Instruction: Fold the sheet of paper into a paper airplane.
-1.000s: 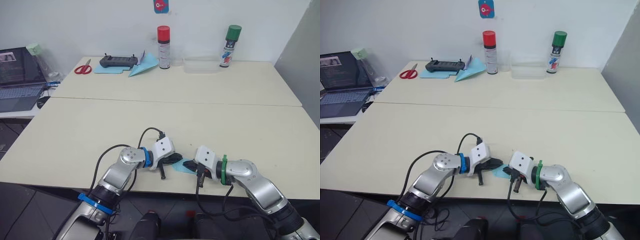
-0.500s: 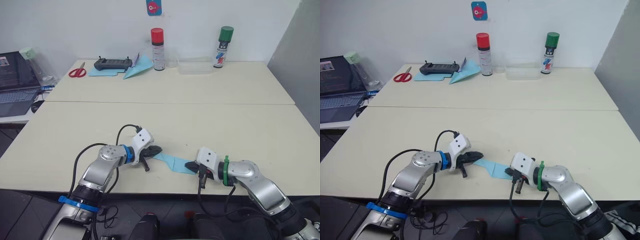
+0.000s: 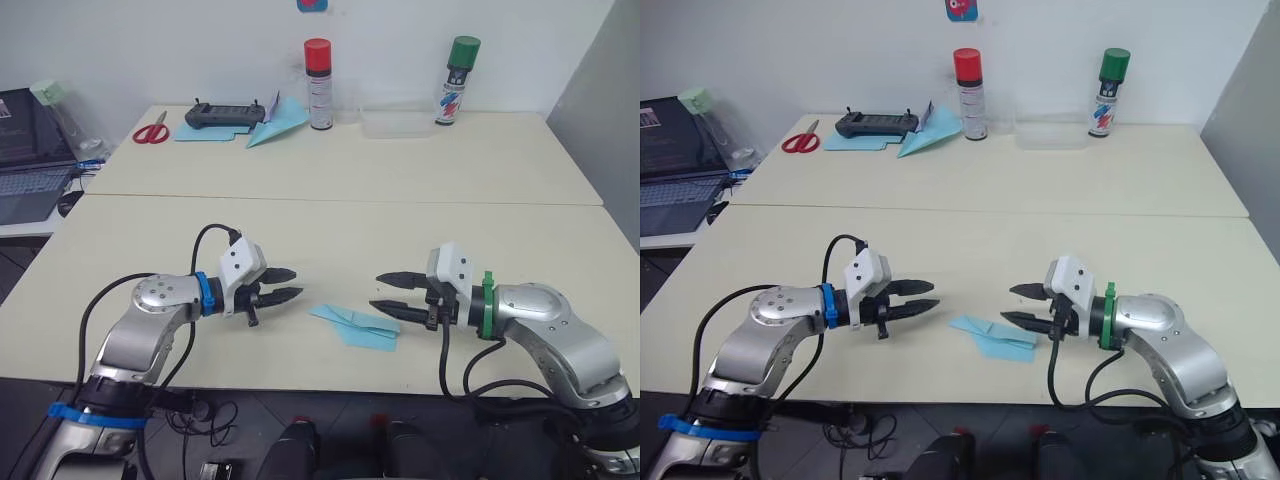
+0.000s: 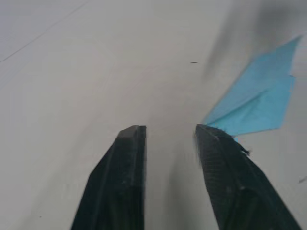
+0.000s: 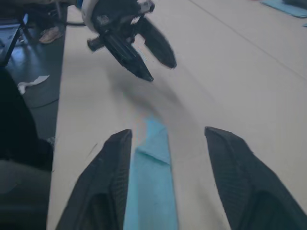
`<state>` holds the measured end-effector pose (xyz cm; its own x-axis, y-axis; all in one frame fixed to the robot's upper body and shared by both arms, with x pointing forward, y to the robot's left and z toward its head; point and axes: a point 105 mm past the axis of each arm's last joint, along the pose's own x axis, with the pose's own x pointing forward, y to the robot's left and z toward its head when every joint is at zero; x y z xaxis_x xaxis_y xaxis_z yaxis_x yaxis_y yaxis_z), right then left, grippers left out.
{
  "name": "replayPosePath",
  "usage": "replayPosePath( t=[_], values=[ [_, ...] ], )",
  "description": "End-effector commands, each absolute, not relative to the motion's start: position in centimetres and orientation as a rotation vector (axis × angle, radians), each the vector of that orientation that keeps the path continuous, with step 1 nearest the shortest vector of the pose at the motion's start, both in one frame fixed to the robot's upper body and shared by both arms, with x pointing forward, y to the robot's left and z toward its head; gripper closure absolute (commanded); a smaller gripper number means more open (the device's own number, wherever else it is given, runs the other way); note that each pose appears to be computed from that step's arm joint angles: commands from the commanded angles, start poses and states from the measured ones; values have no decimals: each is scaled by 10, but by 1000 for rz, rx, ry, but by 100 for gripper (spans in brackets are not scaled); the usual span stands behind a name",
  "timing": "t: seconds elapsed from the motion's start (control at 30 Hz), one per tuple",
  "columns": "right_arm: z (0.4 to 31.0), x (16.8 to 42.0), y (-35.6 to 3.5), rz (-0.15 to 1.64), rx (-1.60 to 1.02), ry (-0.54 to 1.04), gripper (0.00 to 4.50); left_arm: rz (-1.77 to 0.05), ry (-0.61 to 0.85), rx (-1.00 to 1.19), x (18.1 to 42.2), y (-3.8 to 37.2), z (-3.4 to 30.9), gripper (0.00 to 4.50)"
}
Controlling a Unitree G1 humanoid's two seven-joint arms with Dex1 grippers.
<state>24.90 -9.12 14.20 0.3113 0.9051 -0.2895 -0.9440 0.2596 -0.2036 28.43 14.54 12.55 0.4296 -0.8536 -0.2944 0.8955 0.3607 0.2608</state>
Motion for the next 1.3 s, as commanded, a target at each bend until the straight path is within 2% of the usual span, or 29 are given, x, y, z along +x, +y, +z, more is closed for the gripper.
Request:
replayPosePath(
  t=[0.03, 0.1, 0.2, 0.33, 0.53, 0.7, 0.87, 1.0, 1.13, 1.3],
  values=[
    [140, 230, -91, 1352, -427, 93, 252, -1218, -10, 481, 256, 136, 143, 193],
    [128, 222, -94, 1387, -484, 114, 316, -1251, -15, 507, 242, 136, 140, 193],
    [115, 222, -96, 1367, -555, 115, 424, -1251, 7, 485, 235, 139, 136, 193],
    [102, 230, -92, 1321, -601, 114, 424, -1257, 21, 467, 227, 139, 133, 193],
    [97, 256, -90, 1176, -661, 81, 424, -1270, 3, 477, 218, 133, 136, 193],
    [103, 253, -88, 1193, -656, 58, 424, -1250, -13, 471, 222, 131, 141, 193],
    [126, 234, -80, 1299, -579, -22, 424, -1247, -14, 468, 224, 130, 143, 193],
    [134, 241, -81, 1261, -601, -77, 424, -1243, -28, 463, 225, 126, 146, 193],
    [133, 245, -82, 1254, -587, -72, 333, -1240, -38, 463, 225, 125, 148, 193],
    [119, 258, -85, 1190, -611, -18, 147, -1243, -42, 465, 225, 124, 148, 193]
  ],
)
